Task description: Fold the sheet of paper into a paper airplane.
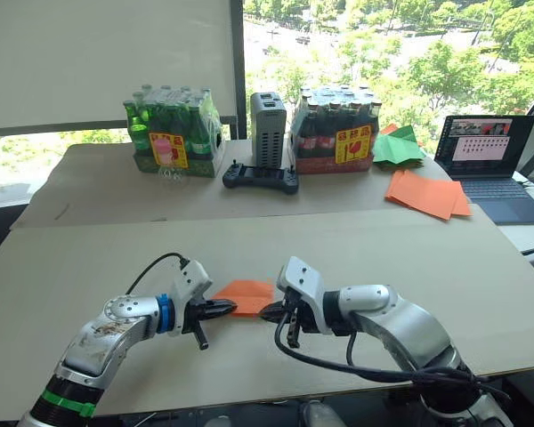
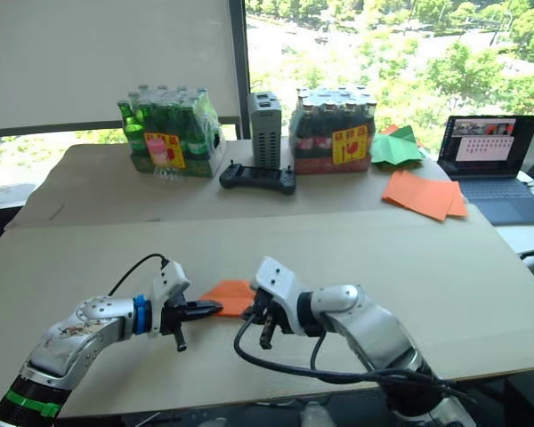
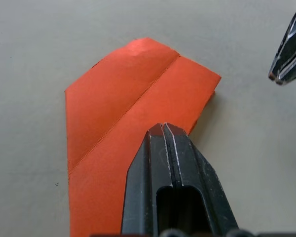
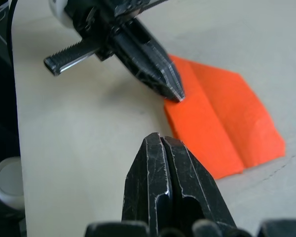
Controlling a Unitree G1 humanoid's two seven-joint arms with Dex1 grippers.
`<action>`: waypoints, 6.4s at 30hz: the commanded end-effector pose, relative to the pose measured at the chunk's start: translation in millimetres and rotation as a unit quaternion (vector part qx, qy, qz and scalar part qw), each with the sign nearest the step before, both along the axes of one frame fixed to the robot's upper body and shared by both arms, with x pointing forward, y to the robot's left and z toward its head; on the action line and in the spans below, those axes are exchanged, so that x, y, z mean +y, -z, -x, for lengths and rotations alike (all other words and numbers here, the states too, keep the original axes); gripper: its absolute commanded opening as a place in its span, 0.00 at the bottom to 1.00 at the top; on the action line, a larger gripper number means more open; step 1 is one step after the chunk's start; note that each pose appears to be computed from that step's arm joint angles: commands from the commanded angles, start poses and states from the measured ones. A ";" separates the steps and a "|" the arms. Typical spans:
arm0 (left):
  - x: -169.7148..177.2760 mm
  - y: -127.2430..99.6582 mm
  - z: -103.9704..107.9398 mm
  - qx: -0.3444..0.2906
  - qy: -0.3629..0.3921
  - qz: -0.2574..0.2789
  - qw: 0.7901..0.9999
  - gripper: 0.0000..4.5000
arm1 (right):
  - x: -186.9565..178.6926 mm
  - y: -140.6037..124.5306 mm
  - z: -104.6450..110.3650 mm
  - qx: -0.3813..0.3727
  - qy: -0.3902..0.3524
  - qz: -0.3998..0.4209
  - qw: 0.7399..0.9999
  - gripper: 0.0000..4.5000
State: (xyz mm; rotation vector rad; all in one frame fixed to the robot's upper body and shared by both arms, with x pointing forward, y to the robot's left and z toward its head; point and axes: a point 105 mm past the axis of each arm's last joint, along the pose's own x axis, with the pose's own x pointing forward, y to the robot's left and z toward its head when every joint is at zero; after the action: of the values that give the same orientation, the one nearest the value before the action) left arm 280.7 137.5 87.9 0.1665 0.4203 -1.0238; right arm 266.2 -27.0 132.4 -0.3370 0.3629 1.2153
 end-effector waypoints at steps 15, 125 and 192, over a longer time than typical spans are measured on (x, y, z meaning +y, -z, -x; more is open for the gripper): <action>-5.4 2.6 6.6 -0.025 0.019 -0.016 0.999 0.00 | -11.9 17.2 -55.3 0.074 0.112 -0.032 0.990 0.57; -13.0 -15.2 -12.0 -0.053 0.069 -0.041 0.995 0.00 | 0.9 38.1 -5.4 -0.290 -0.111 0.031 0.950 0.43; -11.6 17.7 -19.4 -0.058 0.062 -0.084 0.993 0.00 | -43.2 98.3 12.9 -0.009 0.051 0.214 0.975 0.00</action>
State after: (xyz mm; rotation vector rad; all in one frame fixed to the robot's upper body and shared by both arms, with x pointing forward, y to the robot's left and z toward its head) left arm 299.4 125.3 74.5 0.3882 0.3743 -1.0988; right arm 265.1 -46.1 72.5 -0.7067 0.3933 1.0492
